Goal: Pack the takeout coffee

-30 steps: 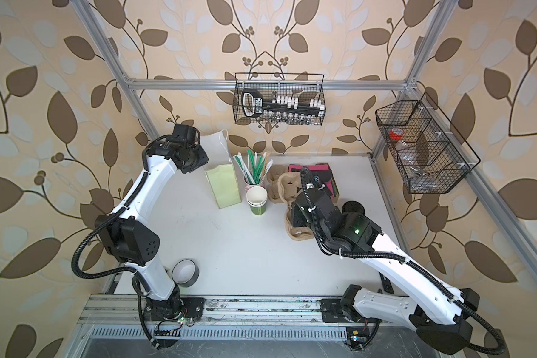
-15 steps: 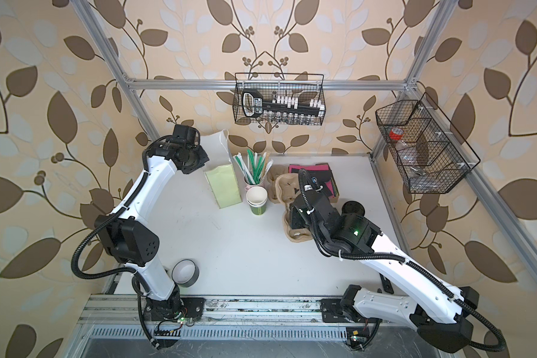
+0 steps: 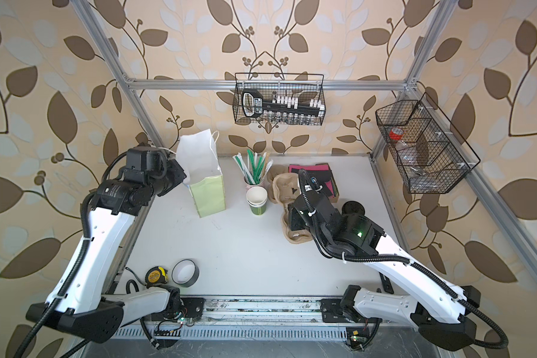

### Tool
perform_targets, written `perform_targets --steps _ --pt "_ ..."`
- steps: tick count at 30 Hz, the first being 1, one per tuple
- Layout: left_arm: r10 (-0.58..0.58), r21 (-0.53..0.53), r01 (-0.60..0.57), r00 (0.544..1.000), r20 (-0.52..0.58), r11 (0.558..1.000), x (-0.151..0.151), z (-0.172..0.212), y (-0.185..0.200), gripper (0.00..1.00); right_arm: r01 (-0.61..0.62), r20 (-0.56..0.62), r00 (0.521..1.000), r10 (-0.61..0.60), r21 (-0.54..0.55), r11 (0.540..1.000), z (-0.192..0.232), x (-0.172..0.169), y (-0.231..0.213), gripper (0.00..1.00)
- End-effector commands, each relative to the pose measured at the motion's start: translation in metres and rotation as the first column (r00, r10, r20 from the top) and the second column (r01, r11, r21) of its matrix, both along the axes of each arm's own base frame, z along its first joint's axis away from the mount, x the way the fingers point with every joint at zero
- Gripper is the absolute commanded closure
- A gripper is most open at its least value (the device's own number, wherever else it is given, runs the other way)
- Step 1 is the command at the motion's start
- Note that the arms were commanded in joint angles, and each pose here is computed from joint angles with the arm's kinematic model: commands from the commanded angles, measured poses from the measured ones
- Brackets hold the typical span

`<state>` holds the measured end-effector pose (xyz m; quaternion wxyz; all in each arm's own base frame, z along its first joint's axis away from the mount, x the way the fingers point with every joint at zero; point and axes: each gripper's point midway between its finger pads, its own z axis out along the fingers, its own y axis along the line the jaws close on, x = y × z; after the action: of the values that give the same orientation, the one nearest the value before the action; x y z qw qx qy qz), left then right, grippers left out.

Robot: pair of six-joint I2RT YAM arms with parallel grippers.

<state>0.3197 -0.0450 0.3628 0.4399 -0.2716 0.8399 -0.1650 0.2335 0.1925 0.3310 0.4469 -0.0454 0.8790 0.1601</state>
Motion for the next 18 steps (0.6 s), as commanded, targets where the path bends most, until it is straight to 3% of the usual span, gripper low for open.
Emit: perform_targets --steps 1,8,18 --pt "-0.006 -0.019 0.007 1.000 0.015 1.000 -0.016 0.000 -0.008 1.00 0.003 0.033 0.999 -0.004 0.028 1.000 0.023 -0.004 -0.001 0.68" --pt "-0.079 -0.025 0.080 0.997 0.013 0.997 -0.056 -0.007 -0.035 1.00 -0.022 0.070 0.997 0.017 0.073 0.997 0.050 -0.015 0.001 0.68" --pt "-0.152 -0.103 0.152 0.988 0.011 0.983 -0.085 -0.019 -0.073 1.00 -0.068 0.104 0.993 0.053 0.146 0.987 0.083 -0.028 0.002 0.68"
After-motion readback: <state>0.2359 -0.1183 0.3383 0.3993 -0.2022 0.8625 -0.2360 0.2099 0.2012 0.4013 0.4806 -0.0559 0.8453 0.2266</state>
